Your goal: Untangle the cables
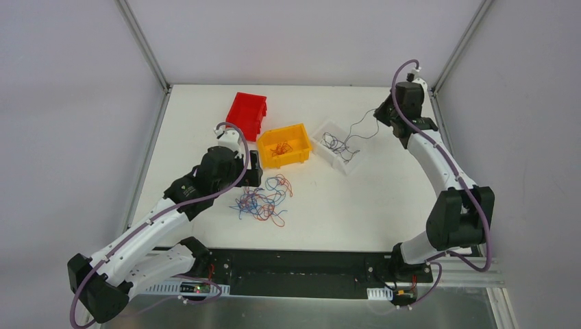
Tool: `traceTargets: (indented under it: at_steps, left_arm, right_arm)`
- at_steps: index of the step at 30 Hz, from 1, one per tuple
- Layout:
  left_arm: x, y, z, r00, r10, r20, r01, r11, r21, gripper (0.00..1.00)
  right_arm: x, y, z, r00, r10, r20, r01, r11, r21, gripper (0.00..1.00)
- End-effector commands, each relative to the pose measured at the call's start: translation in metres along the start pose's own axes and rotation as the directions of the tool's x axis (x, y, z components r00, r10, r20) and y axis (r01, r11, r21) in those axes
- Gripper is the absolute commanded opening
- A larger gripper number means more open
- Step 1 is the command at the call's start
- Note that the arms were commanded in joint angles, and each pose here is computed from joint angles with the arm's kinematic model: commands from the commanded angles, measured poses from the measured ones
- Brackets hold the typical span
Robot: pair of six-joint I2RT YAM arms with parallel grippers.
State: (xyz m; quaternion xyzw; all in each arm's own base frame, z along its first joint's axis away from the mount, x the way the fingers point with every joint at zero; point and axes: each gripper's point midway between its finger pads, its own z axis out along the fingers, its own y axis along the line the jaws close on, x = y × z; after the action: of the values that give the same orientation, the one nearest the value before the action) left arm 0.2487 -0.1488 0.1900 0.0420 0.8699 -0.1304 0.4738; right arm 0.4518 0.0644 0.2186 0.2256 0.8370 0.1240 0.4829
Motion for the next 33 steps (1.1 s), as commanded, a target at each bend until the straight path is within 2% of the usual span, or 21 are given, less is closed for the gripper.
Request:
traceTargets:
  at_steps: [1, 7, 13, 28, 33]
  left_arm:
    - [-0.015, -0.004, -0.004, 1.000, -0.007, 0.027, 0.007, 1.000, 0.007, 0.99]
    - [-0.016, -0.006, -0.002, 1.000, -0.004, 0.023, 0.004, 1.000, 0.011, 0.99]
    - [-0.014, -0.005, -0.002, 1.000, -0.001, 0.020, 0.001, 1.000, 0.007, 0.99]
    - [-0.012, -0.002, -0.002, 1.000, 0.004, 0.021, -0.004, 1.000, 0.001, 0.99]
    - [-0.011, -0.001, -0.002, 1.000, 0.004, 0.020, -0.004, 1.000, 0.000, 0.99]
  right_arm:
    - [0.011, 0.024, -0.012, 0.999, -0.033, -0.007, 0.033, 0.996, -0.083, 0.00]
    - [0.050, 0.054, -0.019, 0.993, -0.110, -0.045, 0.099, 0.975, -0.197, 0.00]
    - [0.085, 0.068, -0.003, 0.972, -0.159, -0.173, 0.109, 0.957, -0.269, 0.00]
    - [0.154, 0.044, 0.064, 0.905, -0.136, -0.402, 0.084, 0.986, -0.143, 0.00]
    - [0.174, 0.037, 0.075, 0.870, -0.135, -0.474, 0.094, 0.990, -0.110, 0.00]
